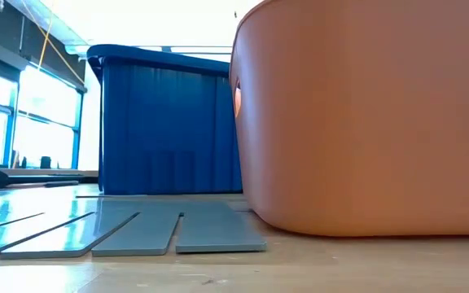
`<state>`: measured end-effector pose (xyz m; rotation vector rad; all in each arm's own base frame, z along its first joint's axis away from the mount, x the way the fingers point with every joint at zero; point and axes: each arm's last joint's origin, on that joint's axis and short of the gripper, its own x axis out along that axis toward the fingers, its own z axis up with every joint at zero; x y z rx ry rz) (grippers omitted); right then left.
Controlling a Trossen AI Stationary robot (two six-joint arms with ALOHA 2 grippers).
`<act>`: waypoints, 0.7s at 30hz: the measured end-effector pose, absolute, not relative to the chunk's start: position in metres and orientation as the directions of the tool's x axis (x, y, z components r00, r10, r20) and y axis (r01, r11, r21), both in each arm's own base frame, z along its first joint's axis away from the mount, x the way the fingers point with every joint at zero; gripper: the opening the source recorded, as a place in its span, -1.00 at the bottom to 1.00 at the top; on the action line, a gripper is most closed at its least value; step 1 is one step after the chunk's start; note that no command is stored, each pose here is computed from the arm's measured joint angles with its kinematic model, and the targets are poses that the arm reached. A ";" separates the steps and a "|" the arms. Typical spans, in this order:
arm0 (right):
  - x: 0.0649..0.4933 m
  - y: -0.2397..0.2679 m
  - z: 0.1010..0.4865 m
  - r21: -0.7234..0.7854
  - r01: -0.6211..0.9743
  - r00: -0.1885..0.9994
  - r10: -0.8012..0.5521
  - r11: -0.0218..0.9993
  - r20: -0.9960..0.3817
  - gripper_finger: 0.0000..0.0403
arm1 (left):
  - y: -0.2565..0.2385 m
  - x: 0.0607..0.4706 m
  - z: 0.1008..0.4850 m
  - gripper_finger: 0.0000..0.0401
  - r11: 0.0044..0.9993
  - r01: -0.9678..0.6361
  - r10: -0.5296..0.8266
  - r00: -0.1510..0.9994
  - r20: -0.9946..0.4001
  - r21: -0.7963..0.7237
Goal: Sort blocks
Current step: Remove the bin divider from the blue bin
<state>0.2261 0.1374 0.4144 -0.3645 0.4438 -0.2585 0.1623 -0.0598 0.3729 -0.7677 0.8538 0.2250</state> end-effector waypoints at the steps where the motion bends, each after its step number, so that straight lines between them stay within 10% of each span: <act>1: 0.227 0.133 0.412 -0.407 0.172 0.858 -0.340 0.897 -0.386 -0.67 | -0.059 0.169 0.381 -0.08 0.753 -0.442 -0.084 0.670 -0.737 -0.488; 11: 0.238 0.110 0.399 -0.262 0.223 0.784 -0.333 0.939 -0.525 -0.66 | 0.014 0.242 0.439 -0.09 0.896 -0.438 0.379 0.671 -0.637 0.071; 21: 0.227 0.128 0.395 -0.185 0.156 0.783 -0.235 0.970 -0.576 -0.57 | 0.154 0.260 0.377 0.28 0.773 -0.597 0.436 0.256 -0.863 0.213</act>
